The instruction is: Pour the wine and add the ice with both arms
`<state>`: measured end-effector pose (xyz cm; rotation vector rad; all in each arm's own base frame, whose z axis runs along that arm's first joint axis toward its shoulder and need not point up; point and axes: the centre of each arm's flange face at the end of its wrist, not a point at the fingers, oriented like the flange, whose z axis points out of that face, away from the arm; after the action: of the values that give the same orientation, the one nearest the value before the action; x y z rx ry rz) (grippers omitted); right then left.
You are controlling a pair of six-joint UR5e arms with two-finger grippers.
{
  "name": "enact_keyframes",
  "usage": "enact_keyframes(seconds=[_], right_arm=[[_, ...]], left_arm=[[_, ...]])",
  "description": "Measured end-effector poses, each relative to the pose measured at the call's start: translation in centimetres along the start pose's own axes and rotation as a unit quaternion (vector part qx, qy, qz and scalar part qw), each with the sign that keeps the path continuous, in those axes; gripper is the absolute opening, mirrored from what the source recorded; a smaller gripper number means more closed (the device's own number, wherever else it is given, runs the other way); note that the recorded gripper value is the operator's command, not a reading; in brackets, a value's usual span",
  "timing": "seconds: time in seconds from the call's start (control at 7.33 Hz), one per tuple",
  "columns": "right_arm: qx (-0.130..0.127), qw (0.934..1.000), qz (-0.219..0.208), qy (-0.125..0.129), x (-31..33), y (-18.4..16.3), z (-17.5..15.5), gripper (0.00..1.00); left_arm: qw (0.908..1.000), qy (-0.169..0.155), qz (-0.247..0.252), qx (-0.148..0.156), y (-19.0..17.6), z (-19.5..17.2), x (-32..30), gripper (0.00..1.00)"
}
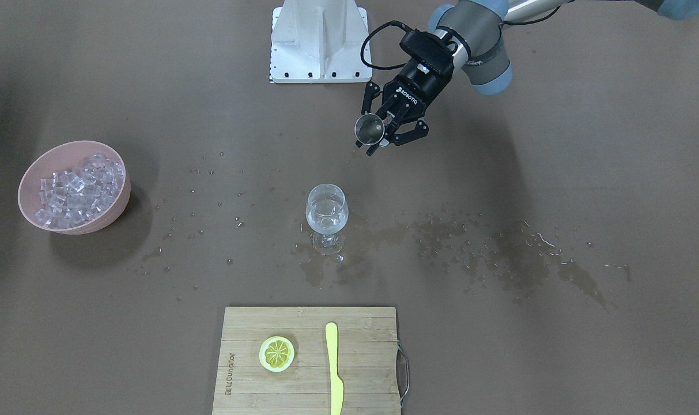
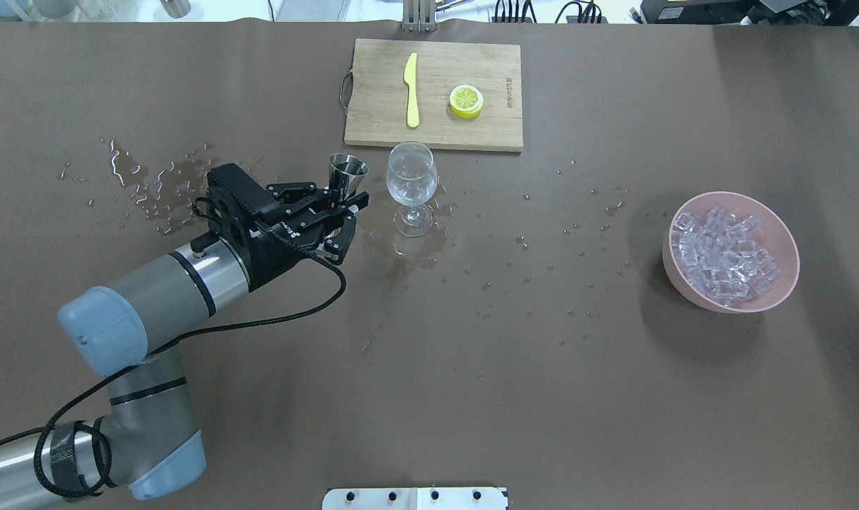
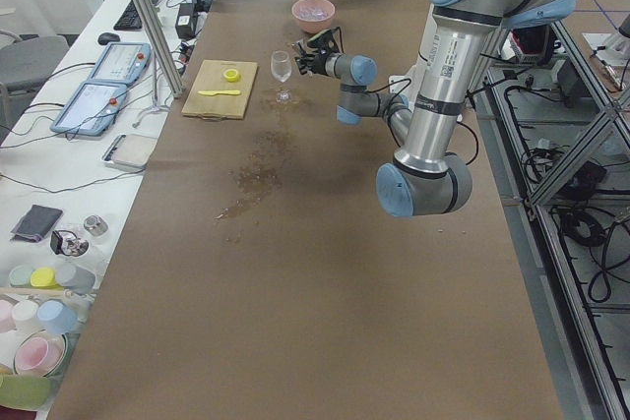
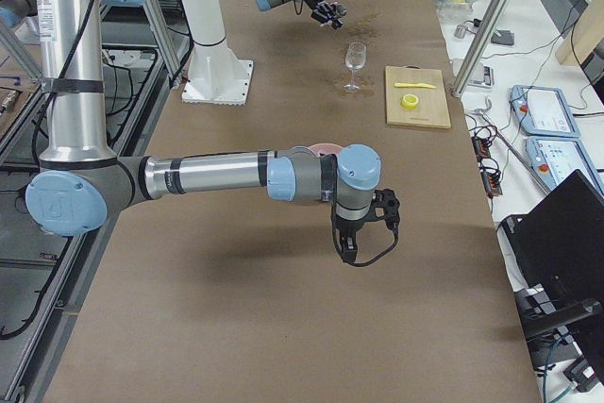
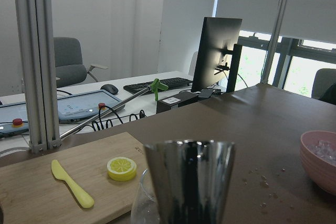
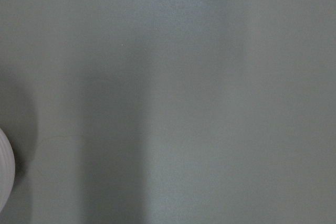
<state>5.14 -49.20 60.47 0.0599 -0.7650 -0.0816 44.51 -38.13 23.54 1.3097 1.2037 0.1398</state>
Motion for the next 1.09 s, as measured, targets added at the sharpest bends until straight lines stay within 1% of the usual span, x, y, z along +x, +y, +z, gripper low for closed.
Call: enact_keyframes(seconds=[0.27, 0.41, 0.82, 1.09], right_arm=[[0.000, 1.0000, 0.000, 0.000, 0.0, 0.0, 0.0, 1.00], [0.000, 1.0000, 0.000, 0.000, 0.0, 0.0, 0.0, 1.00], [0.000, 1.0000, 0.000, -0.001, 0.0, 0.0, 0.0, 1.00], [0.000, 1.0000, 0.000, -0.001, 0.0, 0.0, 0.0, 1.00]], left_arm=[[0.9993, -0.009, -0.013, -0.035, -0.8, 1.2, -0.9, 0.00], [0.9988, -0.015, -0.015, -0.045, -1.4, 1.9, -0.7, 0.00], [0.9974, -0.028, -0.013, -0.065, -2.7, 3.9, 0.6, 0.00], [0.9965, -0.036, -0.010, -0.076, -2.9, 4.5, 1.0, 0.00]])
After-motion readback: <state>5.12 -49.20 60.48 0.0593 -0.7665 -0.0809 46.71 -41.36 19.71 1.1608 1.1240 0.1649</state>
